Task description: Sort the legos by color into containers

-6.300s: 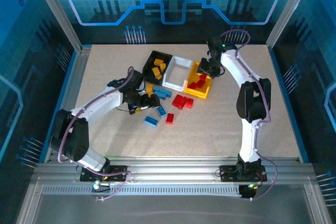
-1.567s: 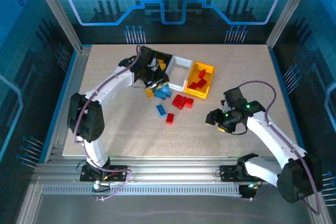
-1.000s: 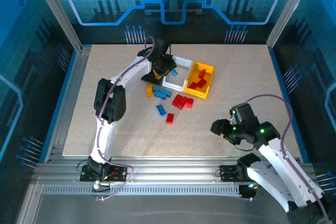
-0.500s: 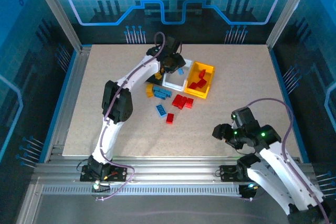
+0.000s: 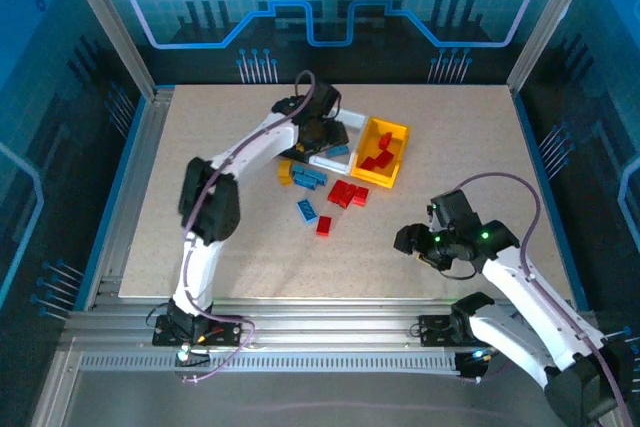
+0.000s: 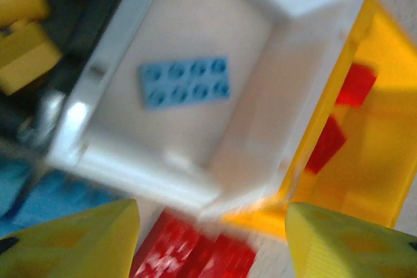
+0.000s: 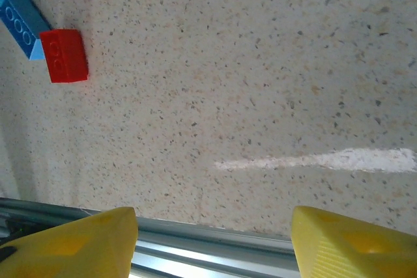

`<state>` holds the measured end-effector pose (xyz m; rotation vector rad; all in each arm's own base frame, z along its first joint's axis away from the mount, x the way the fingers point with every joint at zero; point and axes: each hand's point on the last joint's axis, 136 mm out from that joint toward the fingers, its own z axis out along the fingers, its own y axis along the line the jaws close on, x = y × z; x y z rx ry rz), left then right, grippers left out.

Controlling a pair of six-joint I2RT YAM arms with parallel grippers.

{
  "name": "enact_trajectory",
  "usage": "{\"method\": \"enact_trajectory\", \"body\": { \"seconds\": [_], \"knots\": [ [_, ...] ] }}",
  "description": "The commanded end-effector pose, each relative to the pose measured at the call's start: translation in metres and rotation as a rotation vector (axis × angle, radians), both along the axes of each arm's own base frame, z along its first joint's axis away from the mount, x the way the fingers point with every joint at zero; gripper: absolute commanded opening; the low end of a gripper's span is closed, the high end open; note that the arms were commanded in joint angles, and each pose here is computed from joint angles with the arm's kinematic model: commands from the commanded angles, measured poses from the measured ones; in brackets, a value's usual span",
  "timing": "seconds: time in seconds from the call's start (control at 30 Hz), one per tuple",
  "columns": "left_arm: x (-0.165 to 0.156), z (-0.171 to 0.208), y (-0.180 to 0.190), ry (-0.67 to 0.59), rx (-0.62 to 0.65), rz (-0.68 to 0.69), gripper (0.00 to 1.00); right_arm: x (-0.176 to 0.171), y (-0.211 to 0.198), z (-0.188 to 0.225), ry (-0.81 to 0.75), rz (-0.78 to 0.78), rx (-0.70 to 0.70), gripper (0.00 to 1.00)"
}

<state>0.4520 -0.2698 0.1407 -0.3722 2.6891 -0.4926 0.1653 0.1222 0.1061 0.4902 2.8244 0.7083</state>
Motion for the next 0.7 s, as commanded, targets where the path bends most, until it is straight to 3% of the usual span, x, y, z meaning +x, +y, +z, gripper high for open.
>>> {"method": "enact_trajectory", "body": {
  "seconds": [0.0, 0.17, 0.27, 0.67],
  "knots": [
    [-0.055, 0.024, 0.027, 0.002, 0.071, -0.072, 0.63, 0.011, 0.012, 0.008, 0.001, 0.066, 0.006, 0.65],
    [-0.114, -0.027, 0.061, 0.14, 0.119, -0.011, 0.68, 0.026, 0.02, 0.004, -0.003, 0.084, 0.004, 0.65],
    [-0.128, -0.053, 0.063, 0.214, 0.126, 0.011, 0.72, 0.032, 0.031, 0.003, 0.007, 0.097, 0.041, 0.65],
    [-0.125, -0.1, 0.049, 0.326, 0.132, 0.05, 0.78, 0.033, 0.04, -0.001, 0.043, 0.148, 0.037, 0.66]
  ]
}}
